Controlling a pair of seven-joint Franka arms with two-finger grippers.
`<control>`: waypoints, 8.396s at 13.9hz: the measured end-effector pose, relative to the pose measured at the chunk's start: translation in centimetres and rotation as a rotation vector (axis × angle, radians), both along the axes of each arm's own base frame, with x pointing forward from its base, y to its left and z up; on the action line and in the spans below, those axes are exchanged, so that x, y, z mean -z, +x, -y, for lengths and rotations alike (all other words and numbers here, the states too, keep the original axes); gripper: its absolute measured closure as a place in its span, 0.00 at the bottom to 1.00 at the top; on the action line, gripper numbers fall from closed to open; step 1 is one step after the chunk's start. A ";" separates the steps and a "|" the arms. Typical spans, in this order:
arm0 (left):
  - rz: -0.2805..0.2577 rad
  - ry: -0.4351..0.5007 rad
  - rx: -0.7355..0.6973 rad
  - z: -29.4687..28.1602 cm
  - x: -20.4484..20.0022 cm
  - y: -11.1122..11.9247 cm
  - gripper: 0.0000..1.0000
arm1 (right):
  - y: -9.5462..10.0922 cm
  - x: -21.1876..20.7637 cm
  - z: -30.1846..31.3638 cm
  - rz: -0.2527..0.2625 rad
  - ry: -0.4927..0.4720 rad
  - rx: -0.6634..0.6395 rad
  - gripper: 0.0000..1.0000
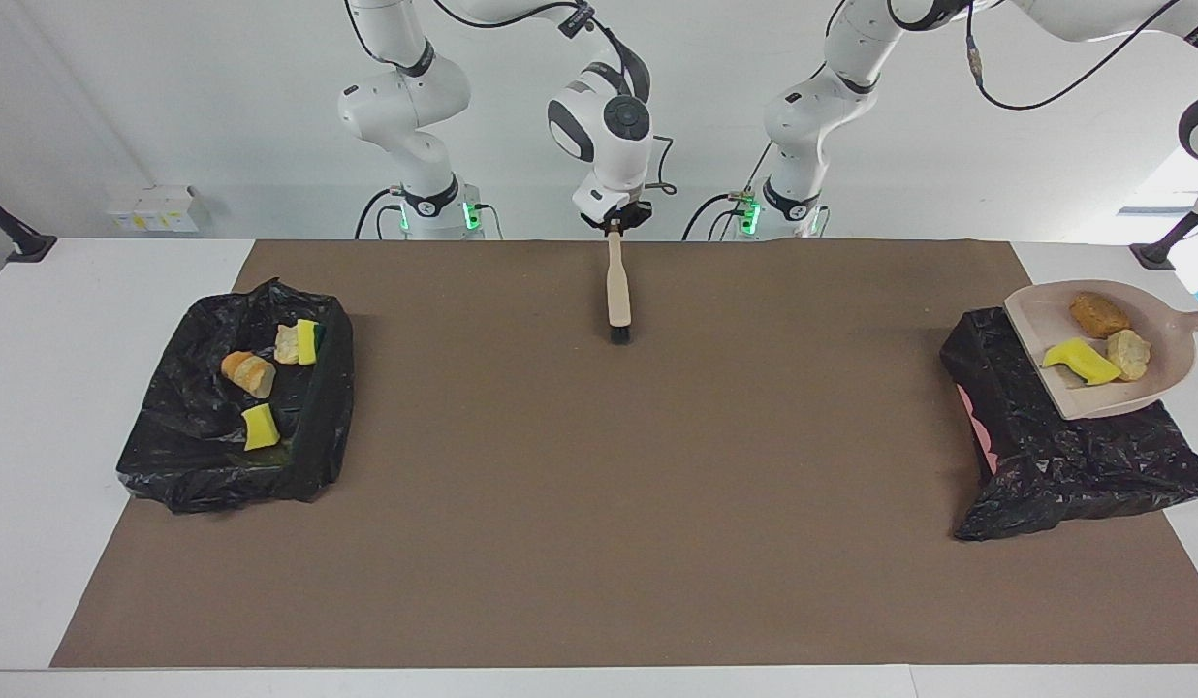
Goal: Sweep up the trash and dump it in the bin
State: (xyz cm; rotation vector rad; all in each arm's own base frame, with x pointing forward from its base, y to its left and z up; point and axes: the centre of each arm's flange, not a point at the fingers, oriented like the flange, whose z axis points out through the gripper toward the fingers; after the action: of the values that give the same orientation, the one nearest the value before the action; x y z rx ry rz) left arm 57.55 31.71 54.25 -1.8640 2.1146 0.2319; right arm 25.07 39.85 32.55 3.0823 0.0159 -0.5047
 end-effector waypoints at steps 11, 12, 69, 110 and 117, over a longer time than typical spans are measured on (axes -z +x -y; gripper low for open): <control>-0.005 0.416 -0.134 4.8 0.3 1.8 0.69 | 9.7 -1.7 1.4 0.029 0.058 0.141 0.00; -0.008 0.447 -0.128 5.2 0.2 1.8 0.69 | 11.4 -2.2 2.5 0.055 0.053 0.156 0.00; 0.055 -0.488 -1.688 68.3 18.6 -5.8 0.69 | 28.2 -34.3 38.0 0.314 -0.044 0.219 0.00; 0.128 -0.403 -1.520 35.4 -6.7 -1.2 0.00 | 28.4 -34.4 38.4 0.325 -0.043 0.227 0.00; 0.118 -0.385 -1.538 35.6 -6.9 -1.6 0.00 | 28.4 -34.4 38.4 0.325 -0.043 0.227 0.00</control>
State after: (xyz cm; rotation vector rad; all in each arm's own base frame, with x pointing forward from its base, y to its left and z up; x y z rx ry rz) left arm 55.92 -3.89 61.11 -3.1735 0.2331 0.0071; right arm 53.44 1.45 66.96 3.0974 -0.3461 0.0000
